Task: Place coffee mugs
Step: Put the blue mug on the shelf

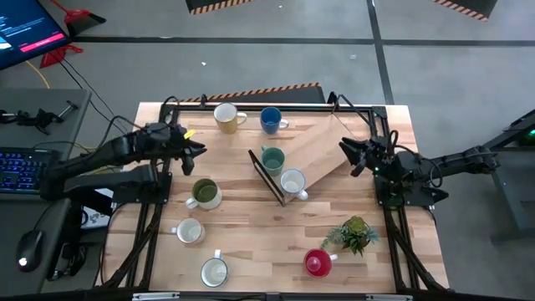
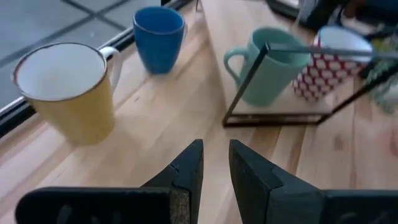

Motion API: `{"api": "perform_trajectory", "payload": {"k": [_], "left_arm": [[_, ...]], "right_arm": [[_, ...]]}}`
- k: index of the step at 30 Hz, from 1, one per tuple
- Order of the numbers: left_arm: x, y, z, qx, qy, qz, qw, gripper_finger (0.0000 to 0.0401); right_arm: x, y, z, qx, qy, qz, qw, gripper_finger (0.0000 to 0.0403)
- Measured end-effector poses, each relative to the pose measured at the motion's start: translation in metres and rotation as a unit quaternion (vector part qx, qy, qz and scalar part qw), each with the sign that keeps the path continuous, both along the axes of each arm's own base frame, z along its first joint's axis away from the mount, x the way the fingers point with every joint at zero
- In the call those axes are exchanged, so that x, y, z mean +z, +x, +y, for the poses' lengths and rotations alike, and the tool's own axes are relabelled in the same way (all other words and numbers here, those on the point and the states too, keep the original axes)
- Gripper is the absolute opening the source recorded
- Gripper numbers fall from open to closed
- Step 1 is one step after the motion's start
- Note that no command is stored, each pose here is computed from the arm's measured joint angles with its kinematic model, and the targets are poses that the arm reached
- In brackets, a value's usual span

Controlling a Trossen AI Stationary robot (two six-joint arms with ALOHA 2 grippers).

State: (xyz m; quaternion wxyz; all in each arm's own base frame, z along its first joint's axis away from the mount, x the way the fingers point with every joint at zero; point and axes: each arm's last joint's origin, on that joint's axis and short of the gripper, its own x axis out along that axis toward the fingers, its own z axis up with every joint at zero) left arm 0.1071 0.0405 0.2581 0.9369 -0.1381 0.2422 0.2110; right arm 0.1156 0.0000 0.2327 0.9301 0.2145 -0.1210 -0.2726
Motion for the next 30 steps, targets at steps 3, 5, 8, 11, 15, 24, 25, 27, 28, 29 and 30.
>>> {"api": "perform_trajectory", "payload": {"k": [3,5,8,11,15,24,25,27,28,29,30], "left_arm": [[-0.019,0.003,0.001,0.004,-0.001,-0.032,0.999,0.0067],[-0.033,0.005,0.001,-0.002,-0.005,-0.049,0.999,0.0067],[-0.046,0.01,0.002,-0.004,-0.028,-0.089,0.996,0.0067],[-0.053,0.013,0.002,-0.007,-0.032,-0.122,0.992,0.0067],[-0.055,0.014,0.003,-0.009,-0.017,-0.142,0.99,0.0067],[-0.055,0.014,0.004,0.0,-0.012,-0.14,0.99,0.0067],[-0.055,0.014,0.004,-0.001,-0.012,-0.14,0.99,0.0067],[-0.055,0.014,0.004,0.0,-0.012,-0.14,0.99,0.0067],[-0.055,0.014,0.004,0.0,-0.012,-0.14,0.99,0.0067],[-0.055,0.014,0.004,0.0,-0.012,-0.139,0.99,0.0067],[-0.055,0.014,0.004,0.0,-0.012,-0.14,0.99,0.0067]], "right_arm": [[0.003,-0.001,-0.001,-0.021,-0.002,-0.01,1.0,0.0124],[0.006,-0.002,-0.001,-0.029,-0.006,-0.022,0.999,0.0124],[0.015,-0.003,-0.002,-0.042,-0.021,-0.036,0.998,0.0124],[0.036,-0.003,-0.002,-0.059,-0.045,-0.03,0.997,0.0124],[0.077,0.003,-0.002,-0.087,-0.088,-0.003,0.992,0.0124],[0.191,0.031,-0.016,-0.229,-0.139,0.083,0.96,0.0124],[0.202,0.036,-0.019,-0.242,-0.153,0.103,0.953,0.0124],[0.223,0.047,-0.026,-0.265,-0.169,0.134,0.94,0.0124],[0.232,0.052,-0.031,-0.276,-0.174,0.151,0.933,0.0124],[0.239,0.058,-0.036,-0.285,-0.177,0.171,0.926,0.0124],[0.246,0.064,-0.041,-0.295,-0.179,0.193,0.919,0.0124]]}}
